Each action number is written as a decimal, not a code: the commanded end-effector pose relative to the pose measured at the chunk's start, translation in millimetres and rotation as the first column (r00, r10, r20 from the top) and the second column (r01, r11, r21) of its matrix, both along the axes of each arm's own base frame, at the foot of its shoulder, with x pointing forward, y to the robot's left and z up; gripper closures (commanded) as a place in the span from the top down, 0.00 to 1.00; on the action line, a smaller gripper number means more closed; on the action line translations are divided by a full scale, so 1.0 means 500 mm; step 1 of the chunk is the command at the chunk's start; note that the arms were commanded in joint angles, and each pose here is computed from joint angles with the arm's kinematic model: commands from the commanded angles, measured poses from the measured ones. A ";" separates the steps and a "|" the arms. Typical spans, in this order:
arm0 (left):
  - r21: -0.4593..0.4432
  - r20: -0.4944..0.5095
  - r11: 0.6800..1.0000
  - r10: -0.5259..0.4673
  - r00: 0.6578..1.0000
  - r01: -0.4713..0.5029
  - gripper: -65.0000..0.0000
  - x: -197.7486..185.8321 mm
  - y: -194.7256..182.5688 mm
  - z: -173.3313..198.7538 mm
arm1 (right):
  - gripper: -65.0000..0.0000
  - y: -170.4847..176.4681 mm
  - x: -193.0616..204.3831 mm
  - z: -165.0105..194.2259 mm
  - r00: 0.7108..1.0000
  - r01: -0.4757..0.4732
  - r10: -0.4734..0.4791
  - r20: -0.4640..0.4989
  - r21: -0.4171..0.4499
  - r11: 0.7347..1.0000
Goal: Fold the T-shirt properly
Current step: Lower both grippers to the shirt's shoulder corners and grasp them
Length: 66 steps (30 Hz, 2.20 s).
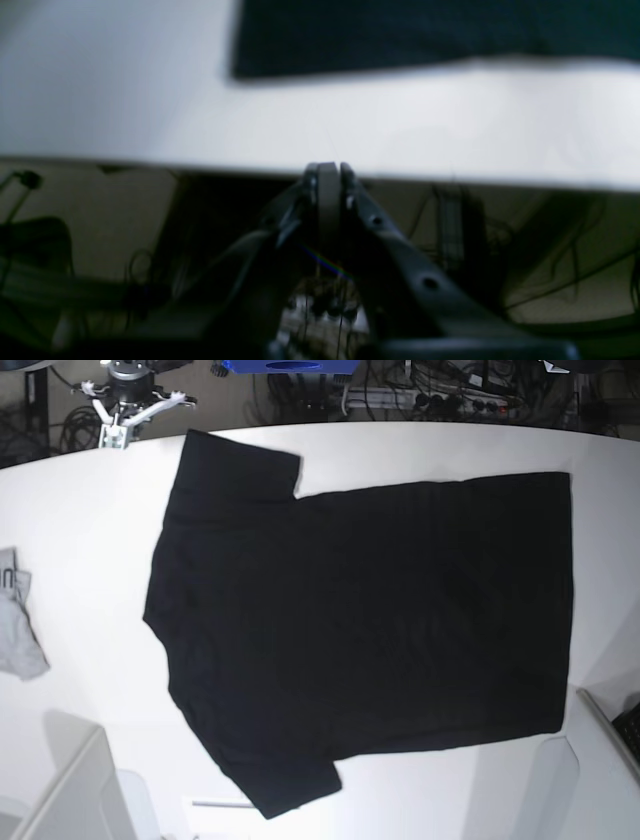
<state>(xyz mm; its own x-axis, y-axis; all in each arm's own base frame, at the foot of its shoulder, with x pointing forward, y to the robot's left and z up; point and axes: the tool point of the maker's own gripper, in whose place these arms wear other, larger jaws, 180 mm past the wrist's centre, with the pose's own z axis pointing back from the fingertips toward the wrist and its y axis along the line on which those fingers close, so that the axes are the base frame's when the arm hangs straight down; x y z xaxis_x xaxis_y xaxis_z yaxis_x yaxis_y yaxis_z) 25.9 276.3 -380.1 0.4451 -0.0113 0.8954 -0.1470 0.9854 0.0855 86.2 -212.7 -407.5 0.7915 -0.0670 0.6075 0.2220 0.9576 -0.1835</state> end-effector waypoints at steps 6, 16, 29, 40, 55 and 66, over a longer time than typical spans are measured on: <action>0.055 0.127 0.998 -0.032 0.991 0.025 0.00 0.056 0.024 0.086 | 0.00 0.020 0.085 0.031 0.991 0.016 -0.022 0.133 0.043 0.999; -0.016 0.120 1.000 0.022 0.993 -0.021 0.32 0.081 0.022 0.094 | 0.17 0.080 0.153 0.057 0.950 0.048 -0.167 0.262 0.408 0.912; -0.358 0.064 0.933 -0.007 0.998 0.029 0.47 0.123 0.051 0.111 | 0.62 0.052 0.197 0.063 0.933 0.026 -0.255 0.254 0.661 0.750; -0.338 -0.055 0.936 0.085 0.995 -0.099 0.47 0.102 0.167 0.103 | 0.62 0.055 0.169 -0.020 0.966 0.109 -0.239 0.098 0.685 0.721; -0.237 -0.157 0.963 0.095 0.983 -0.131 0.47 0.090 0.166 0.043 | 0.44 0.180 0.114 -0.088 0.993 0.097 -0.111 -0.031 0.741 0.664; -0.278 -0.151 0.945 0.133 0.980 -0.171 0.47 0.098 0.176 0.012 | 0.00 0.174 0.114 -0.091 0.993 0.105 -0.116 -0.037 0.738 0.667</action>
<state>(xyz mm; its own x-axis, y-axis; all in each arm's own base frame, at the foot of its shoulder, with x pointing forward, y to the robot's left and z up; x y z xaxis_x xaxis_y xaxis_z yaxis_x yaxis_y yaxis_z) 71.6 360.7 -384.8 0.5536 0.3329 0.7633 -0.3191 0.9315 -0.1748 153.3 -124.4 -446.6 0.7136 -0.6025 0.3574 0.3167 0.7325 0.6026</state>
